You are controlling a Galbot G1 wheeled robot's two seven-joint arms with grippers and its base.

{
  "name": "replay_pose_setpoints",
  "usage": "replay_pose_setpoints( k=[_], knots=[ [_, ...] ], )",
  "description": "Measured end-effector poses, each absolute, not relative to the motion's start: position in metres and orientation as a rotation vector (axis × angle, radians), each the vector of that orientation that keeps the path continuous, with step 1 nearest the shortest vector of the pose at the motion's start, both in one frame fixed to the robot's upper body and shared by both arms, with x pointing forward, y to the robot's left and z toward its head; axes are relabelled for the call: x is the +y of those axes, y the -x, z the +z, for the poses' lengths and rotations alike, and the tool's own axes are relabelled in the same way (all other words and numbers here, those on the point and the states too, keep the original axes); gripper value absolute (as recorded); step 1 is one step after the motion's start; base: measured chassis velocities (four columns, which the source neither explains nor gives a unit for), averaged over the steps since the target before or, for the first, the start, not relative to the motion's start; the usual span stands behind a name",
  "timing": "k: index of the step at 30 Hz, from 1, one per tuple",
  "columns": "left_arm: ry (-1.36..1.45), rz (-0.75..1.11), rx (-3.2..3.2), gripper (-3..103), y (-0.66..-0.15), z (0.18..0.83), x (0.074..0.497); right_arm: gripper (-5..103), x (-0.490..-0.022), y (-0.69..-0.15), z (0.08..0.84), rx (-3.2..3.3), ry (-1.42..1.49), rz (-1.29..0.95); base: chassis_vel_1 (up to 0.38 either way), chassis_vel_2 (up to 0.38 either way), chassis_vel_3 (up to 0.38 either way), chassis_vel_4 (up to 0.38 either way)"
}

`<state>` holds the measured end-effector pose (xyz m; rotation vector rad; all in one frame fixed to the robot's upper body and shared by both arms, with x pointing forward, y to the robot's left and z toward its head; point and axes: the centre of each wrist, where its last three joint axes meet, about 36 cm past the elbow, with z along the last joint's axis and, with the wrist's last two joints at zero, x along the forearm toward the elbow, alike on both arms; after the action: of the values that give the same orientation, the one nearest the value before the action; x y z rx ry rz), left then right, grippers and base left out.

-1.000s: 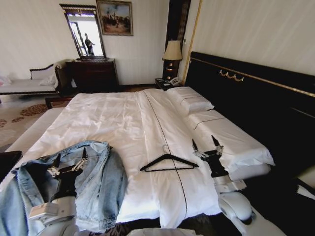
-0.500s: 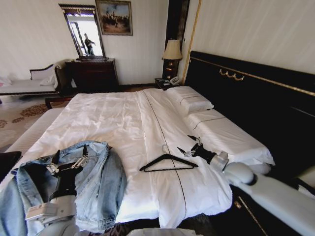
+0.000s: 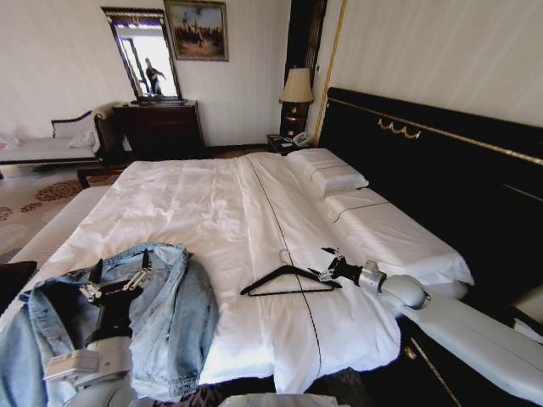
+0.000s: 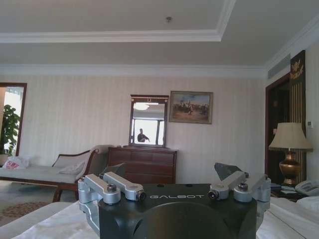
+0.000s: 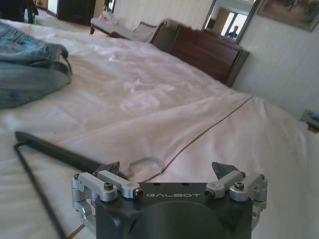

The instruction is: Pick up the clothes from the bed and hang them on the clothes hanger.

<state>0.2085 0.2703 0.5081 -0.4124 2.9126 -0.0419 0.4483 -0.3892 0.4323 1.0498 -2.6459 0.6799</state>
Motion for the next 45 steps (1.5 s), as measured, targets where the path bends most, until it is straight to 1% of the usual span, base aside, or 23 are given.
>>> replay_pose_setpoints(
  k=[4,7,8,9,11,13,18,19,21,23,26,29,31,33,34,36,37,39,45],
  knots=[
    [0.425,-0.037,2.911,100,-0.208,0.508,0.271,100,-0.396,-0.443,0.454,-2.727,-1.036,0.757,0.000,0.000,0.000,0.000],
    [0.435,-0.037,2.910,100,-0.208,0.509,0.272,100,-0.389,-0.427,0.465,-2.839,-0.905,0.768,0.000,0.000,0.000,0.000],
    [0.439,-0.037,2.911,100,-0.208,0.508,0.272,100,-0.383,-0.419,0.469,-2.891,-0.828,0.724,0.000,0.000,0.000,0.000],
    [0.439,-0.037,2.911,100,-0.208,0.508,0.272,100,-0.383,-0.419,0.469,-2.891,-0.828,0.724,0.000,0.000,0.000,0.000],
    [0.455,-0.032,2.909,100,-0.208,0.509,0.273,100,-0.369,-0.408,0.478,-2.961,-0.723,0.595,0.000,0.000,0.000,0.000],
    [0.466,-0.033,2.907,100,-0.207,0.509,0.274,100,-0.362,-0.406,0.490,-2.997,-0.679,0.481,0.000,0.000,0.000,0.000],
    [0.471,-0.038,2.911,100,-0.208,0.509,0.273,100,-0.366,-0.417,0.499,-2.987,-0.744,0.405,0.000,0.000,0.000,0.000],
    [0.475,-0.044,2.916,100,-0.207,0.508,0.272,100,-0.377,-0.428,0.503,-2.949,-0.836,0.404,0.000,0.000,0.000,0.000],
    [0.475,-0.048,2.918,100,-0.208,0.508,0.271,100,-0.393,-0.441,0.504,-2.880,-0.936,0.458,0.000,0.000,0.000,0.000],
    [0.475,-0.050,2.918,100,-0.208,0.508,0.271,100,-0.407,-0.454,0.499,-2.835,-0.965,0.542,0.000,0.000,0.000,0.000],
    [0.475,-0.051,2.919,100,-0.209,0.508,0.271,100,-0.417,-0.469,0.487,-2.818,-0.983,0.575,0.000,0.000,0.000,0.000],
    [0.477,-0.047,2.920,100,-0.208,0.508,0.271,100,-0.415,-0.480,0.475,-2.832,-0.989,0.539,0.000,0.000,0.000,0.000],
    [0.482,-0.039,2.922,100,-0.208,0.508,0.272,100,-0.403,-0.488,0.465,-2.846,-0.990,0.476,0.000,0.000,0.000,0.000],
    [0.487,-0.032,2.923,100,-0.207,0.508,0.273,100,-0.388,-0.495,0.458,-2.840,-0.991,0.463,0.000,0.000,0.000,0.000],
    [0.487,-0.032,2.923,100,-0.207,0.508,0.273,100,-0.388,-0.495,0.458,-2.840,-0.991,0.463,0.000,0.000,0.000,0.000],
    [0.495,-0.025,2.926,100,-0.207,0.508,0.273,100,-0.369,-0.505,0.448,-2.811,-0.984,0.500,0.000,0.000,0.000,0.000],
    [0.495,-0.025,2.926,100,-0.207,0.508,0.273,100,-0.369,-0.505,0.448,-2.811,-0.984,0.500,0.000,0.000,0.000,0.000],
    [0.500,-0.015,2.926,100,-0.207,0.508,0.274,100,-0.347,-0.519,0.438,-2.789,-0.964,0.555,0.000,0.000,0.000,0.000],
    [0.507,-0.007,2.924,100,-0.207,0.508,0.274,100,-0.321,-0.547,0.424,-2.771,-1.000,0.607,0.000,0.000,0.000,0.000]
  ],
)
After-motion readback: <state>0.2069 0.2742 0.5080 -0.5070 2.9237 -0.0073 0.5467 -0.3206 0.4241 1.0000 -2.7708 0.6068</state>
